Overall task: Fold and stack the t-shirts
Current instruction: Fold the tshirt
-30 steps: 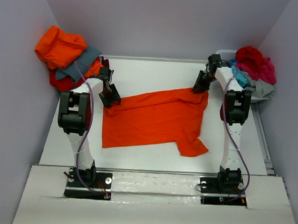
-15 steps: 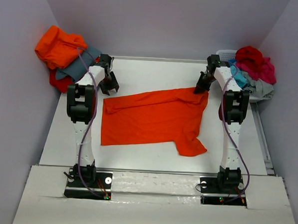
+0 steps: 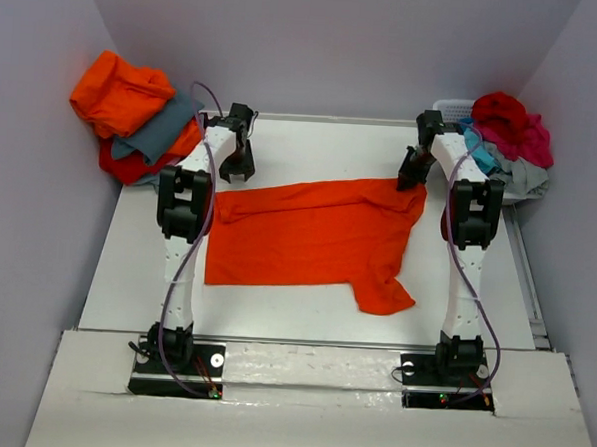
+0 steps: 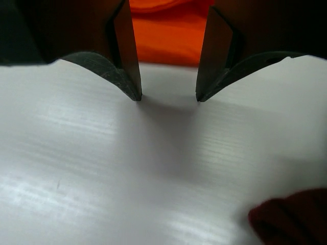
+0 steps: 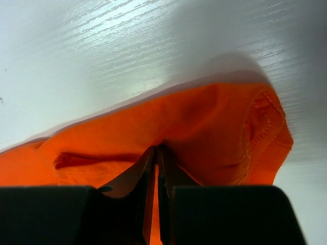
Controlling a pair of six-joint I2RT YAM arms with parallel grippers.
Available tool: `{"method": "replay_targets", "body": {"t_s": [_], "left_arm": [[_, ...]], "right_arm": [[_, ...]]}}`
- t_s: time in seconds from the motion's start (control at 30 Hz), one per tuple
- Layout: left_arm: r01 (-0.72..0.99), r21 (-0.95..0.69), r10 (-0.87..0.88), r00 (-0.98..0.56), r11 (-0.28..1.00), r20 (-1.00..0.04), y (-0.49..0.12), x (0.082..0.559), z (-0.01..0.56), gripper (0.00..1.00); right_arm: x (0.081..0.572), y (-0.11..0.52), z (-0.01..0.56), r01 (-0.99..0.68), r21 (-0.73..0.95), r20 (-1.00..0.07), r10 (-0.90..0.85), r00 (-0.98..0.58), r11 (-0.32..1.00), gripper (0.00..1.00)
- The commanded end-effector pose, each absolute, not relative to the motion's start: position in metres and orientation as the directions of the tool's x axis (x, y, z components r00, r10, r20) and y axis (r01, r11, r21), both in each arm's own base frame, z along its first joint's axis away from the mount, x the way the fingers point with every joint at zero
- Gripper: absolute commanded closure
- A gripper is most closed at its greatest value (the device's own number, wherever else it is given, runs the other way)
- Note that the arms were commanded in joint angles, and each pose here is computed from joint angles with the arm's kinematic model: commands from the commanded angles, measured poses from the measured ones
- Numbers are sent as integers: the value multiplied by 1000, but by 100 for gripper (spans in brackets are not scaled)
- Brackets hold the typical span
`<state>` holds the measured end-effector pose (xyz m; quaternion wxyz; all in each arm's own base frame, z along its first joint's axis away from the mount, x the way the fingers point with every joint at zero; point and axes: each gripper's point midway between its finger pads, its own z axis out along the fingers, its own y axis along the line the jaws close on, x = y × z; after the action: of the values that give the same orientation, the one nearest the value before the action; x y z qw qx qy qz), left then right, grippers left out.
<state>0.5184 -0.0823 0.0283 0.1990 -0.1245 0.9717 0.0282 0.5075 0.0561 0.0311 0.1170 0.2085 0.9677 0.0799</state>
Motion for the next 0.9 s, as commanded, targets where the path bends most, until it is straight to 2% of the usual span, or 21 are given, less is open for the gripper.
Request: {"method": "replay_targets", "body": {"t_s": [0.0, 0.3, 0.57, 0.87], "left_arm": [[-279, 39, -219, -824, 959, -522, -66, 506, 102, 41], [-303, 24, -233, -777, 953, -585, -57, 485, 148, 40], [-289, 17, -249, -853, 957, -458, -64, 451, 111, 40], [-291, -25, -278, -885, 957, -373, -71, 412, 68, 41]], "right_arm": [[506, 45, 54, 393, 181, -237, 428, -872, 901, 88], [494, 33, 49, 415, 138, -234, 437, -869, 899, 88], [493, 27, 59, 423, 138, -252, 445, -859, 895, 89], [485, 24, 56, 437, 139, -242, 458, -855, 889, 89]]}}
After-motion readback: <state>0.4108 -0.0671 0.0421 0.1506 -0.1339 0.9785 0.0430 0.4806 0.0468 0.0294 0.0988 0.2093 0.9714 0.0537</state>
